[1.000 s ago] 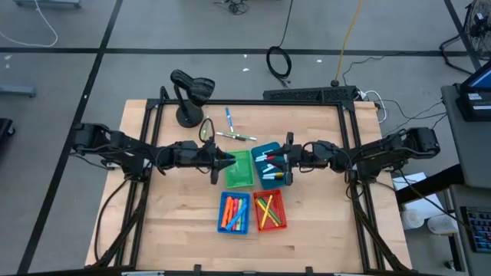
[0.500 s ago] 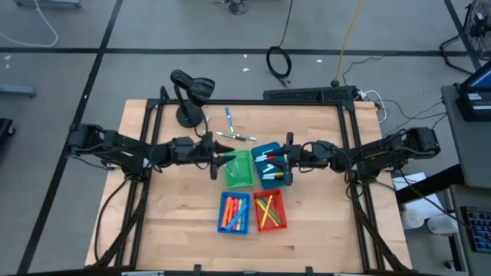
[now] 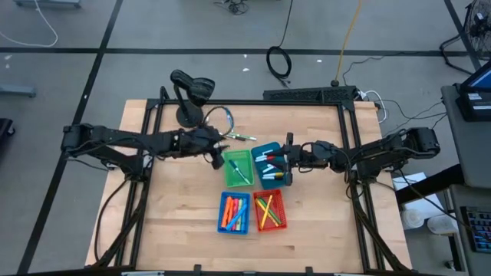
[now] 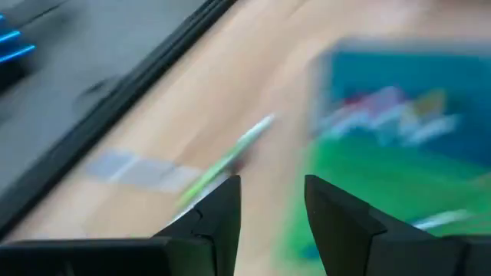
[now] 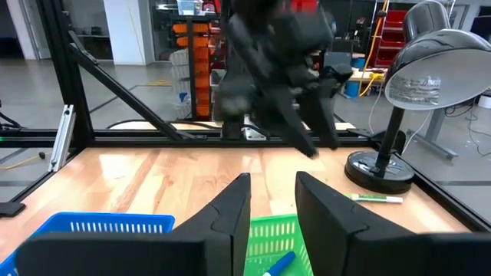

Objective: Pick & Place Markers
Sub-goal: Put the green marker into the green bin

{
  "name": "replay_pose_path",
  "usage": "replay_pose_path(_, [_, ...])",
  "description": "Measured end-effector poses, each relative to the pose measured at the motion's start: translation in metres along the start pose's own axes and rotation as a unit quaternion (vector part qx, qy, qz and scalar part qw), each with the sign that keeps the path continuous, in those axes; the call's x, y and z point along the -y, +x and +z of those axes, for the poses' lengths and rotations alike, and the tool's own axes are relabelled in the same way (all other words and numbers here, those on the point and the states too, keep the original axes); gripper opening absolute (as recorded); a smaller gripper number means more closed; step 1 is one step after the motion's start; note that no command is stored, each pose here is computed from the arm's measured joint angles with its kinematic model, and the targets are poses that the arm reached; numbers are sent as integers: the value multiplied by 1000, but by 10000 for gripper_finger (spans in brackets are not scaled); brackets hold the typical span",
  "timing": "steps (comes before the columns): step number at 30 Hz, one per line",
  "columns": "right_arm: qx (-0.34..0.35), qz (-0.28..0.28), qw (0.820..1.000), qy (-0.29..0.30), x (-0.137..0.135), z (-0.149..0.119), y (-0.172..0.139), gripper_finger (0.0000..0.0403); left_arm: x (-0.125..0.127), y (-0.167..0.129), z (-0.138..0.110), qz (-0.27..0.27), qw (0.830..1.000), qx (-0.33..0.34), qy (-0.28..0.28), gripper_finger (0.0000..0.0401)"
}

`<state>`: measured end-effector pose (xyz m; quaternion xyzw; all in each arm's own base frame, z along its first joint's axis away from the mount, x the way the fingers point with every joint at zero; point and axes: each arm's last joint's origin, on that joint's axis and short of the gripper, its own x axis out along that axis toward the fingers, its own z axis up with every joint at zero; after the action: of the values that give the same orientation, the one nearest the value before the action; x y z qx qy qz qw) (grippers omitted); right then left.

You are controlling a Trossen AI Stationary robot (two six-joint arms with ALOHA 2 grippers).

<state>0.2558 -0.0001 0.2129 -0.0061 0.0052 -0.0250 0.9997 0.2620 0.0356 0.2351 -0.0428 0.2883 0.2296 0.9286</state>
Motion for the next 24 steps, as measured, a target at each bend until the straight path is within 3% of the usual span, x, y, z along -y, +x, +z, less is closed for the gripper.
replay_pose_path(2, [0, 0, 1000, 0, 0, 0, 0, 91, -11, 1, -9, 82, 996, -43, -11, 149])
replay_pose_path(5, [0, 0, 1000, 0, 0, 0, 0, 91, -34, 6, -19, 136, 985, -75, -72, 150])
replay_pose_path(10, [0, 0, 1000, 0, 0, 0, 0, 91, -77, 17, -40, 169, 966, -116, -160, 150])
replay_pose_path(15, [0, 0, 1000, 0, 0, 0, 0, 91, -110, 30, -56, 147, 951, -149, -229, 150])
replay_pose_path(19, [0, 0, 1000, 0, 0, 0, 0, 91, -123, 43, -69, 170, 936, -179, -250, 150])
replay_pose_path(24, [0, 0, 1000, 0, 0, 0, 0, 91, -121, 60, -79, 170, 933, -198, -247, 150])
